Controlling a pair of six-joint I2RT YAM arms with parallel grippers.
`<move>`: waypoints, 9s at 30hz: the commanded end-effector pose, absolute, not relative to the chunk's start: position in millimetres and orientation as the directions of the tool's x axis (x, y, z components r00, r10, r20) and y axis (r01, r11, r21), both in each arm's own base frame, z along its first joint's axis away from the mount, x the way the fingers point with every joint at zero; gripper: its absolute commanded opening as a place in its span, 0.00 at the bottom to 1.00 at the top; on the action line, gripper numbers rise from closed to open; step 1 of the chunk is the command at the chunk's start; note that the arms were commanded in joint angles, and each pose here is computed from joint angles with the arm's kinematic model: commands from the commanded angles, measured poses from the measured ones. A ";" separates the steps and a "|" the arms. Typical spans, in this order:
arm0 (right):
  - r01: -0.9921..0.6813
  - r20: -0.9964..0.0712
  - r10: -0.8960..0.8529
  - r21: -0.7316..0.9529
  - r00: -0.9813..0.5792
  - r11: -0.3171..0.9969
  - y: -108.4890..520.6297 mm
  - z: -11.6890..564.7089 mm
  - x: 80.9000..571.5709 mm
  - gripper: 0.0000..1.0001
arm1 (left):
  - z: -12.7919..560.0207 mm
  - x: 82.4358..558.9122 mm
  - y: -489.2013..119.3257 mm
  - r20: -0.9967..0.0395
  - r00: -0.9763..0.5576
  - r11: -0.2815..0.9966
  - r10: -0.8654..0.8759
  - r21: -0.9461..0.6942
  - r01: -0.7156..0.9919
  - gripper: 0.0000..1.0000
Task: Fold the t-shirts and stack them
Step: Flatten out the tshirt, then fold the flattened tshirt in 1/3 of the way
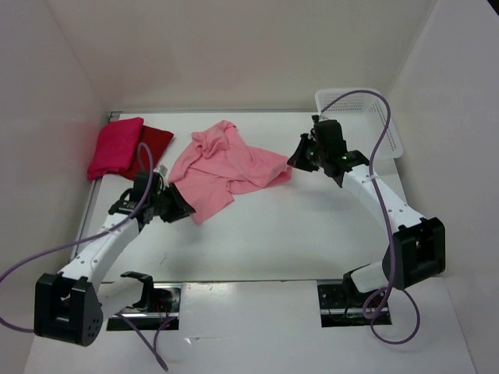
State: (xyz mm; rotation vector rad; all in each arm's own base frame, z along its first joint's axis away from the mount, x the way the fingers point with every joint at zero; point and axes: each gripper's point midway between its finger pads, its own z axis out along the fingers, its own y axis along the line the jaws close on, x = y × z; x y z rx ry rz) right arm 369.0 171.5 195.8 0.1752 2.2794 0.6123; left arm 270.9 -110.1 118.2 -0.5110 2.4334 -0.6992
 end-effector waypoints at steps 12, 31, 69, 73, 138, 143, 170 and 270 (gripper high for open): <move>-0.113 -0.663 0.354 0.553 -0.659 0.826 179.0 223.9 363.9 0.01 | 59.4 259.0 -114.8 -0.349 -0.654 0.672 -0.671 -0.659 -0.337 0.56; -0.085 -0.645 0.369 0.559 -0.669 0.825 176.7 215.5 359.8 0.01 | 26.9 297.9 -131.4 -0.387 -0.703 0.760 -0.597 -0.552 -0.342 0.15; -0.238 -0.857 0.485 0.515 -0.176 0.823 123.9 512.1 311.4 0.01 | 504.8 349.4 -94.1 -0.740 -0.135 0.733 -0.659 -0.672 0.105 0.02; -0.217 -0.854 0.449 0.505 -0.261 0.835 141.0 465.8 367.6 0.01 | 441.4 403.8 -99.0 -0.708 -0.260 0.720 -0.657 -0.691 0.063 0.02; 0.403 -0.329 0.621 0.533 -0.712 0.744 56.4 137.7 266.1 0.00 | 178.0 342.9 -60.7 -0.215 -0.640 0.530 -0.738 -0.771 -0.353 0.00; 0.449 -0.396 0.626 0.455 -0.671 0.769 33.0 123.3 310.8 0.00 | 176.1 390.6 -46.9 -0.263 -0.610 0.546 -0.748 -0.765 -0.341 0.00; 0.348 -0.533 0.507 0.375 -0.677 0.859 66.1 121.0 450.0 0.09 | 116.6 542.3 -34.5 -0.347 -0.610 0.651 -0.712 -0.652 -0.390 0.14; 0.012 -0.452 0.326 0.569 -0.830 0.822 219.4 164.0 325.3 0.00 | 107.1 312.5 -95.0 -0.239 -0.653 0.609 -0.719 -0.669 -0.426 0.18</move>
